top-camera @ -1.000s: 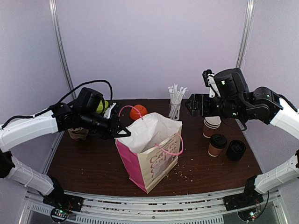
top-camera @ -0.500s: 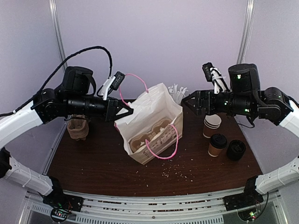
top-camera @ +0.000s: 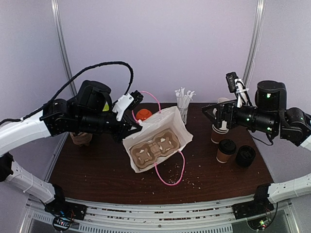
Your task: Pack the takeout coffee
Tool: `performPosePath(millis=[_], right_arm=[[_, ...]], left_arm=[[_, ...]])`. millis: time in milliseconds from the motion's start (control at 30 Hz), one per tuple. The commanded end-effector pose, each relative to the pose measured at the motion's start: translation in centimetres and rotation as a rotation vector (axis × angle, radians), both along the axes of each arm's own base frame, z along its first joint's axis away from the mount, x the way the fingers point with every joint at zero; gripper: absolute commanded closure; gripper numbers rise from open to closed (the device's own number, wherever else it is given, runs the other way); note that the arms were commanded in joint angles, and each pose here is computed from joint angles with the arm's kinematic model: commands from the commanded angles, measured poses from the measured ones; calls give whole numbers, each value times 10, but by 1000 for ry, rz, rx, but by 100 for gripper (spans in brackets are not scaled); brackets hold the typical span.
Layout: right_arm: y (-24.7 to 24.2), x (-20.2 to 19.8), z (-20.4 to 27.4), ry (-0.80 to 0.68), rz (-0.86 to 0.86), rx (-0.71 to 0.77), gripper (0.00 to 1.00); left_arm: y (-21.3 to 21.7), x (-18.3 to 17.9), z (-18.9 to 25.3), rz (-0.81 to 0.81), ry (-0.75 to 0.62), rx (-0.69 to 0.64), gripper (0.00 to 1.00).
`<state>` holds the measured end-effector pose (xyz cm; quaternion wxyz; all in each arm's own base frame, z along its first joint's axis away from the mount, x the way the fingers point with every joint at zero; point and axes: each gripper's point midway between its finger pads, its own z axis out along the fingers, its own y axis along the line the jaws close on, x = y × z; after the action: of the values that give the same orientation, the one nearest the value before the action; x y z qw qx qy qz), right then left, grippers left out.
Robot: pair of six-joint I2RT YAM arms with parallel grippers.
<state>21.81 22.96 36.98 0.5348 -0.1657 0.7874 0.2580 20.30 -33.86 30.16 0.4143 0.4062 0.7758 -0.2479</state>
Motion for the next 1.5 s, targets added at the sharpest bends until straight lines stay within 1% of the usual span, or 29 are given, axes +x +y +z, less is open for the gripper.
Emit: performPosePath(millis=[0,200,367,633,767,1067,1233,1467], right_arm=[[-7,11,-4,-45,-75,-4,9],[-9,18,-27,-42,-115,-30,9],[-4,23,-37,-35,-128,-38,9],[-2,25,-45,-28,-131,-47,9],[-3,25,-51,-24,-132,-55,9],[-12,25,-60,-29,-163,-67,9],[-12,25,-61,-29,-159,-69,9],[-14,24,-59,-32,-164,-71,8]], left_arm=[[-1,6,3,-4,-118,10,100],[3,3,-18,-4,-164,69,100],[-3,-13,-27,-45,-191,97,100],[-17,-42,-13,-120,-174,37,100],[-19,-47,-19,-126,-171,50,100],[-40,-73,-21,-155,-202,77,100],[-46,-80,-29,-158,-218,121,100],[-45,-81,-23,-150,-221,103,100]])
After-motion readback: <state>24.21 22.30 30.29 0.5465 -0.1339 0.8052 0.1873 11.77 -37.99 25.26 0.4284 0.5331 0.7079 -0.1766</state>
